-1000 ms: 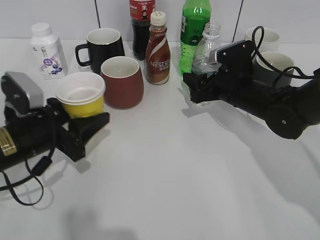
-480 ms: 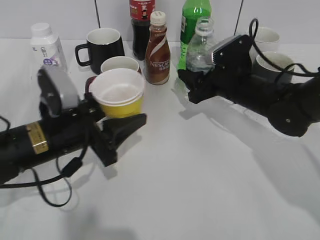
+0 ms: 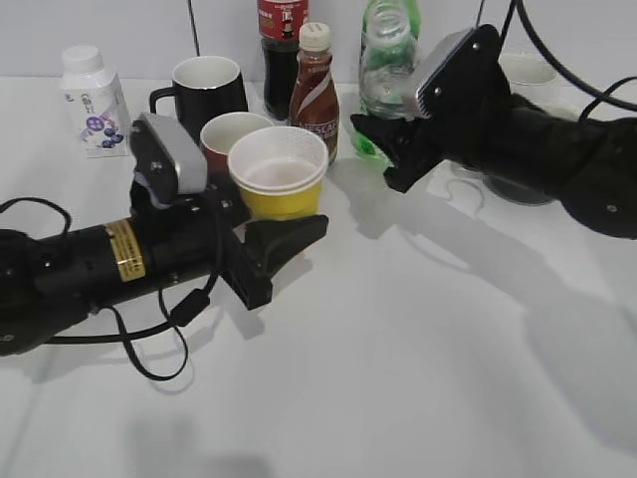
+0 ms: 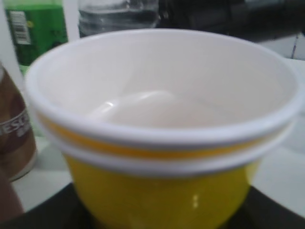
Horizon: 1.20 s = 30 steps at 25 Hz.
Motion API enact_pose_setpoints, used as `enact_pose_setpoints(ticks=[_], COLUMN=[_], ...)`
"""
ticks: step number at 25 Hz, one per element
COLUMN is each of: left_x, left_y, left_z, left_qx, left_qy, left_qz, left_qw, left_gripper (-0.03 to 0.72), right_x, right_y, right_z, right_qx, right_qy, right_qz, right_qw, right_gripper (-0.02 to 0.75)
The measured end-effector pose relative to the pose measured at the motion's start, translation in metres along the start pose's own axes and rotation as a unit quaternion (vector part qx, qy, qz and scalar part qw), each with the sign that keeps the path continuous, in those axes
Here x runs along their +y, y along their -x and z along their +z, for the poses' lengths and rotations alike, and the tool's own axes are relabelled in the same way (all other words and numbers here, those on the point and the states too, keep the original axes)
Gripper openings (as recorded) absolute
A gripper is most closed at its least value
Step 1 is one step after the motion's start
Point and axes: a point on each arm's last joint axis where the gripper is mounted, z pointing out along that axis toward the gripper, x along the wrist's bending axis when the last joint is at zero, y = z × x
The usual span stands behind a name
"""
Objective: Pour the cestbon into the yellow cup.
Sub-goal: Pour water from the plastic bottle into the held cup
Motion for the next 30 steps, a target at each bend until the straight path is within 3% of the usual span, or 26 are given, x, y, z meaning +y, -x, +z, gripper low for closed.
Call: enact_pose_setpoints(ticks=[4, 13, 30], left_x=[0.000, 0.004, -0.012], left_y=[0.002, 0.011, 0.012], left_z=[0.008, 0.023, 0.034], left_qx=[-0.016, -0.032, -0.039], left_qy=[0.000, -0.015, -0.040], left_qz=[0.003, 0.015, 0.009], left_qw=[1.000, 0.999, 0.998], left_gripper=[0.429, 0.428, 0.426], right_x=[0.006, 0.009, 0.009], right_y=[0.003, 0.002, 0.000], right_z=[-0.003, -0.005, -0.005], right_qx=[0.000, 0.017, 0.029], right_qy=[-0.022, -0.026, -0.021], right_qz=[-0.086, -0.179, -0.362], right_qw=[0.996, 0.983, 0.931], right_gripper=[0.465, 0.465, 0.465])
